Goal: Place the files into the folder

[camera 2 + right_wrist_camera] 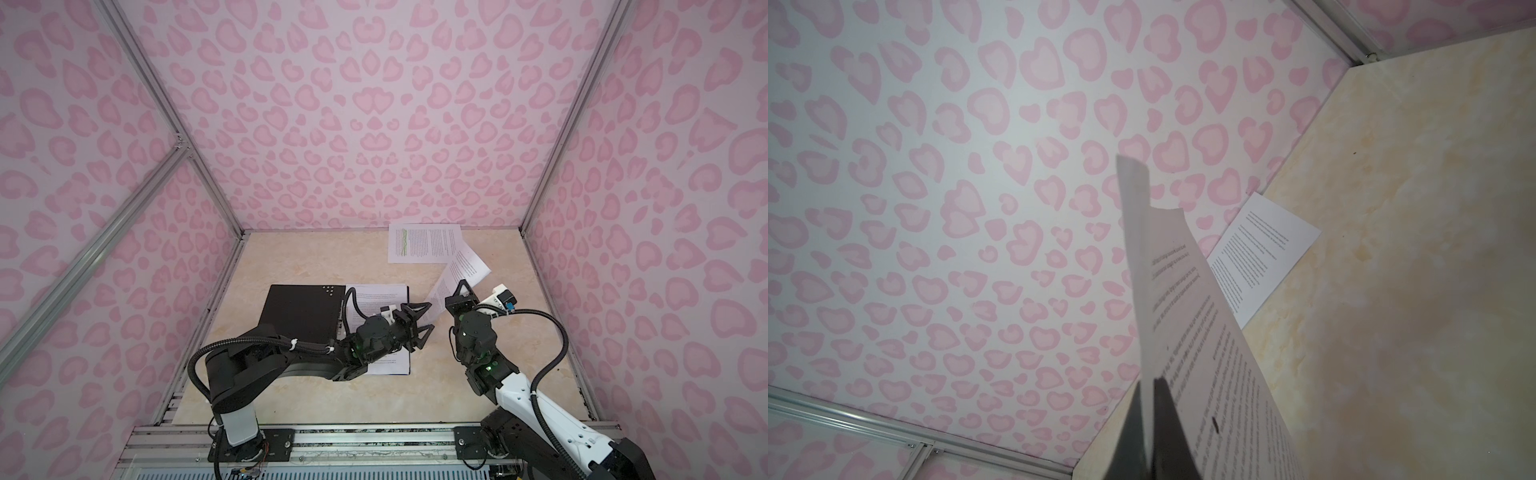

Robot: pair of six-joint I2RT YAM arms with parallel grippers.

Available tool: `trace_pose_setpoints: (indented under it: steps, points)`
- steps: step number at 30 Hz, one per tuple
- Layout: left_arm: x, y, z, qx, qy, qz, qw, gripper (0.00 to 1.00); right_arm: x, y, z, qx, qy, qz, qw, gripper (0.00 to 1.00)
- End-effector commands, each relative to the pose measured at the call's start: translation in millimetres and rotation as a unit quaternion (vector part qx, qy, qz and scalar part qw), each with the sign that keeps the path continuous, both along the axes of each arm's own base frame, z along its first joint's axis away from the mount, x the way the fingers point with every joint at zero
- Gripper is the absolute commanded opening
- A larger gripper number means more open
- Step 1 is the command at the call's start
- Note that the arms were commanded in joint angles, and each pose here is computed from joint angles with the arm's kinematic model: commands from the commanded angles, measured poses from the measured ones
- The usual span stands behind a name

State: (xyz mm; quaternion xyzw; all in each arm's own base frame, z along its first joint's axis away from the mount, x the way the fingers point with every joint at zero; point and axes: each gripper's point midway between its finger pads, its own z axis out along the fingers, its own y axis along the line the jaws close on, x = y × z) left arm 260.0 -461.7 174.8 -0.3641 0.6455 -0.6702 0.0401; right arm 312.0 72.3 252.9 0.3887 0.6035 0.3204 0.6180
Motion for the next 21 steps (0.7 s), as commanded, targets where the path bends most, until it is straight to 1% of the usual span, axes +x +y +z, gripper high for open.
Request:
trace_pose_setpoints:
  steps: [1,2,3,5,7,10,11,12,13,14,15,16,17,19,20,21]
  points:
    - [1.9,-5.5,12.9,-0.03,-0.009,0.004,1.0,0.53,-3.1,-7.6,-3.4,0.003,0.001,-0.018,1.0,0.0]
    - [1.4,-7.1,13.3,-0.033,-0.009,0.003,0.999,0.46,-3.8,-8.3,-3.2,0.004,0.0,-0.019,1.0,0.0]
    - [0.7,-8.2,13.3,-0.034,-0.008,0.002,0.999,0.41,-4.1,-9.0,-3.4,0.005,0.001,-0.02,1.0,0.0]
    - [-0.4,-9.8,14.7,-0.035,-0.013,0.0,0.999,0.38,-5.4,-9.6,-4.4,0.004,0.002,-0.02,1.0,0.0]
    - [-0.8,-10.4,18.3,-0.035,-0.021,0.0,0.999,0.29,-6.6,-11.2,-5.2,0.004,0.003,-0.022,1.0,0.0]
    - [-1.8,-13.5,29.9,-0.034,-0.046,-0.006,0.998,0.19,-10.2,-14.6,-7.9,0.0,0.007,-0.026,1.0,0.0]
    - [-2.2,-15.2,35.8,-0.033,-0.057,-0.008,0.998,0.15,-12.1,-16.2,-7.5,-0.006,0.004,-0.026,1.0,0.07]
    - [-2.1,-16.0,40.1,-0.032,-0.067,-0.01,0.997,0.11,-13.5,-16.6,-5.8,-0.014,-0.001,-0.024,1.0,0.16]
    - [-1.5,-17.0,45.0,-0.029,-0.078,-0.01,0.996,0.06,-15.2,-15.3,-2.7,-0.034,-0.008,-0.014,0.999,0.27]
    - [-1.0,-17.8,49.9,-0.026,-0.09,-0.011,0.996,0.03,-17.1,-13.2,0.5,-0.058,-0.009,0.002,0.998,0.53]
    - [0.9,-17.6,54.0,-0.022,-0.102,-0.01,0.994,0.03,-18.9,-12.9,2.6,-0.082,-0.001,0.014,0.997,0.79]
    - [3.1,-17.1,59.7,-0.016,-0.118,-0.01,0.993,0.03,-21.3,-13.8,8.2,-0.115,0.014,0.027,0.993,0.97]
    - [5.7,-16.1,65.0,-0.009,-0.134,-0.009,0.991,0.03,-24.4,-16.8,7.9,-0.153,0.046,0.04,0.986,0.97]
    - [10.7,-14.1,76.9,0.009,-0.171,-0.011,0.985,0.03,-31.6,-30.5,9.3,-0.196,0.1,0.048,0.974,0.97]
    - [13.7,-14.0,84.5,0.022,-0.194,-0.016,0.981,0.03,-36.4,-36.6,12.8,-0.209,0.115,0.056,0.97,0.97]
    - [16.0,-14.8,89.5,0.034,-0.209,-0.021,0.977,0.03,-40.5,-38.6,17.9,-0.216,0.117,0.07,0.967,0.97]
